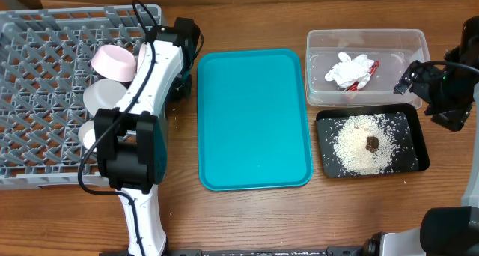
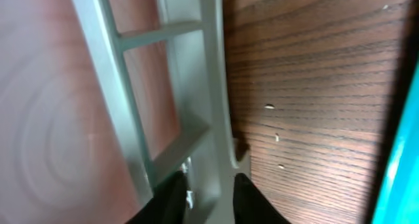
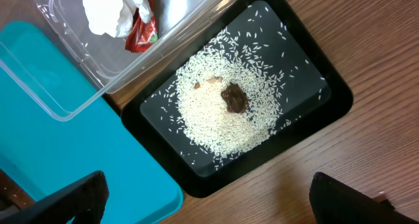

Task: Sort waste into correct bins and load items into the dishwasher
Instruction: 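Move the left gripper down to the left edge of the teal tray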

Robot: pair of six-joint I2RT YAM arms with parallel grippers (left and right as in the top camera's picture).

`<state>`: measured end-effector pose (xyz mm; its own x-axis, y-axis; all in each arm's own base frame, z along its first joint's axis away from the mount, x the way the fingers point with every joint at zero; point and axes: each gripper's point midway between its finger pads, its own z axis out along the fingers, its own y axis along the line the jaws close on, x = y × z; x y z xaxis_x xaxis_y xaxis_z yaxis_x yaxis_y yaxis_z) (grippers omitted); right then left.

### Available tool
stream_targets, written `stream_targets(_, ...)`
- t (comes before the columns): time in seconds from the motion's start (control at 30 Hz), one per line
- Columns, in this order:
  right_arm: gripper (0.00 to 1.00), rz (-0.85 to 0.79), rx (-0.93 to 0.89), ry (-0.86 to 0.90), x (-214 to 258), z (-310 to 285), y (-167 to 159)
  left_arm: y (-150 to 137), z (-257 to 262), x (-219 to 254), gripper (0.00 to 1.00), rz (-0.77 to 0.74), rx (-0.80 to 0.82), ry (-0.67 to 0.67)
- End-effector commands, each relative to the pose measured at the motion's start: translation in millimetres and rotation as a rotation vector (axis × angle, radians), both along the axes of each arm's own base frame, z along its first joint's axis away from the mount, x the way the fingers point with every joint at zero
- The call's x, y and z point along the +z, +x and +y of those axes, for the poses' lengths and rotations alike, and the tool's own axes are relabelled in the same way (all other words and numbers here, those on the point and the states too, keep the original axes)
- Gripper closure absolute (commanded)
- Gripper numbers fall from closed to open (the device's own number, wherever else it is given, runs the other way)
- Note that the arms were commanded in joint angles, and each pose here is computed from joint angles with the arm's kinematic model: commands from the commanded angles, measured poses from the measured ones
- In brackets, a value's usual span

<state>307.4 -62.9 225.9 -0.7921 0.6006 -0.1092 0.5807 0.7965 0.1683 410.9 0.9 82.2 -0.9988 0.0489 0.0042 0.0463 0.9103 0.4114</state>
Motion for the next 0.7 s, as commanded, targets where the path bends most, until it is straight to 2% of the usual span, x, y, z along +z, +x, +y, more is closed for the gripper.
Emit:
stream_targets(0.0,0.0,-0.039,0.009,-0.011,10,0,3,4,-5,-3,0.72,-0.001,0.016,-0.053)
stream_targets(0.17,0.0,-0.039,0.009,-0.011,10,0,3,15,-51,6,0.77,-0.043,-0.044,-0.172)
stream_targets(0.27,0.0,-0.039,0.009,-0.011,10,0,3,20,-95,7,0.95,-0.07,-0.102,-0.293)
stream_targets(0.47,0.0,-0.038,0.009,-0.011,10,0,2,22,-154,2,0.96,-0.097,-0.2,-0.409)
stream_targets(0.67,0.0,-0.039,0.009,-0.01,10,0,3,8,-217,3,0.96,-0.08,-0.263,-0.585)
